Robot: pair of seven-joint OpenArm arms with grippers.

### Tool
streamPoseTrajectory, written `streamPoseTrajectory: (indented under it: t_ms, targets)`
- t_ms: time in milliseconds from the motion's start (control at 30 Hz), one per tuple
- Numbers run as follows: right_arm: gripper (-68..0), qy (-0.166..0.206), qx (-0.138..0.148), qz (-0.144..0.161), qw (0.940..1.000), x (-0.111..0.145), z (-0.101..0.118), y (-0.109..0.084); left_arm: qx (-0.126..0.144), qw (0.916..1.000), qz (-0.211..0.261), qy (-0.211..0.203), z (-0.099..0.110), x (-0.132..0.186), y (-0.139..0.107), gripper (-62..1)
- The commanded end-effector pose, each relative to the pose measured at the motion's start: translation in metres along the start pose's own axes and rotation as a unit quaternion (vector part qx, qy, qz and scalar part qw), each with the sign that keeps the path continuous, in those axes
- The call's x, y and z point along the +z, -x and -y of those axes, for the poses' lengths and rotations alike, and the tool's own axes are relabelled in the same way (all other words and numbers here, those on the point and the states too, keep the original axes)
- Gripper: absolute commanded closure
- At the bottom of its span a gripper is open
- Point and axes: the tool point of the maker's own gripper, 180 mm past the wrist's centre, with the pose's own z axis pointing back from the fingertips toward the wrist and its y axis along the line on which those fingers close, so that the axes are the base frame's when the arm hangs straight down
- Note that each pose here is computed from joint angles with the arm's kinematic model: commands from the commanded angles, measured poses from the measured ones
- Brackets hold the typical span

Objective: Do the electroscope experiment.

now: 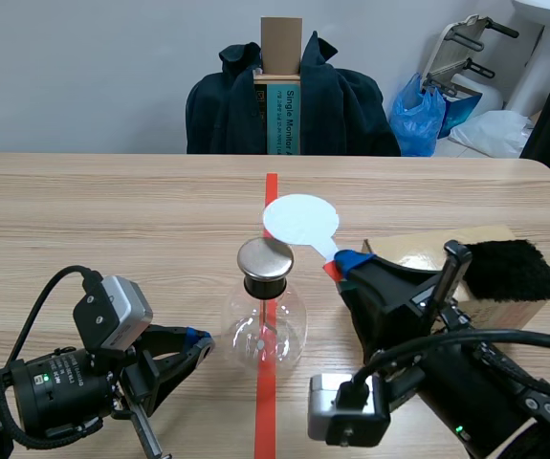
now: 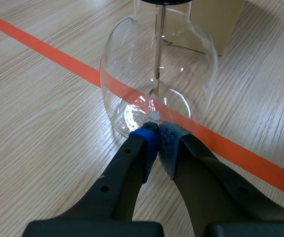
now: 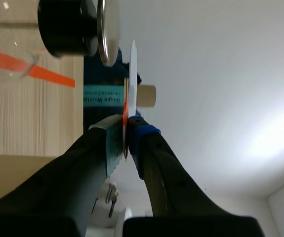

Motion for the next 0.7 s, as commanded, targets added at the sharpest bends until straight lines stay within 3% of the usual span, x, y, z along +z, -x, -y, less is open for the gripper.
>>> streamPoseTrajectory:
  t_ms: [0,300,367,467,600,667]
  targets:
    - [-0.7,0.006,0.007,-0.017,0.9998,0.002,0.004,0.010,-0.003,0.9998,0.017,-0.005,-0.003,-0.001,-0.010,-2.7]
    - [-0.7,0.006,0.007,-0.105,0.9944,0.007,0.004,0.042,-0.007,0.9999,0.013,-0.005,-0.004,0.005,-0.009,-3.9]
    - [-0.7,0.004,0.010,-0.116,0.9932,0.009,0.004,0.047,-0.012,0.9998,0.014,-0.006,-0.002,0.012,-0.012,-11.4]
    - [-0.7,0.010,0.017,-0.120,0.9926,0.011,0.007,0.051,-0.025,0.9995,0.019,-0.005,0.001,0.025,-0.022,-28.8]
    - [-0.7,0.074,0.042,-0.118,0.9893,0.014,0.035,0.057,-0.026,0.9989,0.037,-0.009,0.008,0.048,-0.041,-60.5]
    - [-0.7,0.114,0.057,-0.116,0.9851,0.016,0.056,0.059,-0.029,0.9987,0.041,-0.008,0.014,0.059,-0.050,-62.3]
